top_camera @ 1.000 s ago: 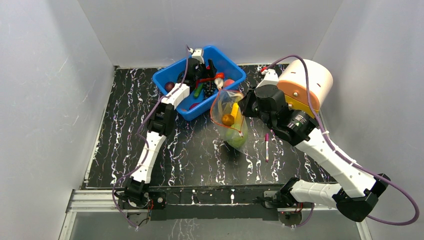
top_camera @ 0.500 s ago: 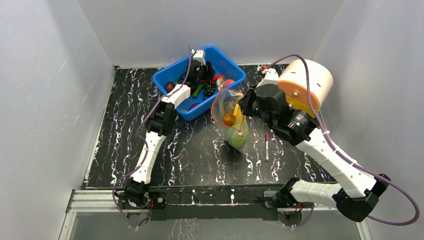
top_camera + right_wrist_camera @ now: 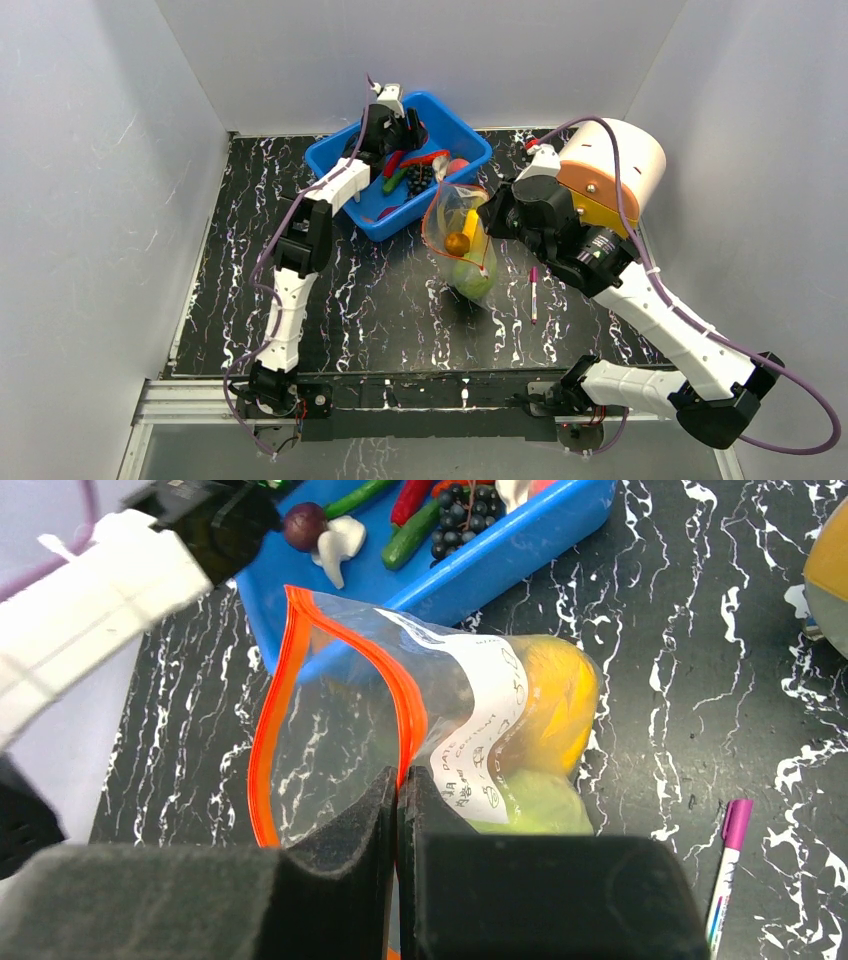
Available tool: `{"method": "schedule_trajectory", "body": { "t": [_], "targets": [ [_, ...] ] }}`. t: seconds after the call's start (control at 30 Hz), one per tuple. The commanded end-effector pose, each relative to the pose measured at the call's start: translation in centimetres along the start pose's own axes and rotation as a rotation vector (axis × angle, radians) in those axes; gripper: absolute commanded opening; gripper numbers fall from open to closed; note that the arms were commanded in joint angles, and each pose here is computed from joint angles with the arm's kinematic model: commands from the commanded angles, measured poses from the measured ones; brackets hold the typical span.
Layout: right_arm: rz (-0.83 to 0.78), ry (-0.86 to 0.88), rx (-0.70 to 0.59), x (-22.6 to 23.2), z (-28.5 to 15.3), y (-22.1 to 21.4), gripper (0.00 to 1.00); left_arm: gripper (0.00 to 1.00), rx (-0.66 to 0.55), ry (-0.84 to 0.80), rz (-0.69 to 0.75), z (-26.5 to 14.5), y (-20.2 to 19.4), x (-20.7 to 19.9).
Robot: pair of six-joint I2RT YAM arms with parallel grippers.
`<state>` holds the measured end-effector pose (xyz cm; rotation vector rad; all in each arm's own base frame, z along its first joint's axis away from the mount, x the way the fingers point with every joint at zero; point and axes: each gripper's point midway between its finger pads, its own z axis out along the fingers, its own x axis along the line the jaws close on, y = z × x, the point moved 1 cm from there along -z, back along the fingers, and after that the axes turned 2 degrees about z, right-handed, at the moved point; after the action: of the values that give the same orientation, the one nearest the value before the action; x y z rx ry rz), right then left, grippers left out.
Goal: Place the food in the zip-top bag and seal the zipper
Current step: Pick up the fake fruit from the bin, then place the fake fruit in the zipper food storage bag.
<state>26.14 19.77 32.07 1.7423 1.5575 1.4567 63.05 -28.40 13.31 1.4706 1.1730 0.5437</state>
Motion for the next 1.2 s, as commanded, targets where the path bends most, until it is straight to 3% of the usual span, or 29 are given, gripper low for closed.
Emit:
{"method": "schedule_trajectory", "body": {
  "t": [0.0,0.47,0.8,1.17],
  "targets": [
    [0.033,0.009,-0.096,0.4,-0.2,2.2,0.00,0.36,-0.055,-0.055,-0.014,-4.5,6.2,-3.2],
    [0.014,-0.038,-0.086,-0.6,1.0,1.1,0.00,0.36,0.136,-0.133,-0.104,-15.2,6.4,-6.9],
    [0.054,-0.030,-0.065,-0.3,1.9,0.3,0.00,0.36,0.269,-0.393,-0.174,-24.3,6.5,-12.5],
    [0.131,0.012,-0.072,0.4,1.9,0.0,0.00,0.36,0.333,-0.610,-0.193,-33.5,5.5,-16.3]
  ]
}}
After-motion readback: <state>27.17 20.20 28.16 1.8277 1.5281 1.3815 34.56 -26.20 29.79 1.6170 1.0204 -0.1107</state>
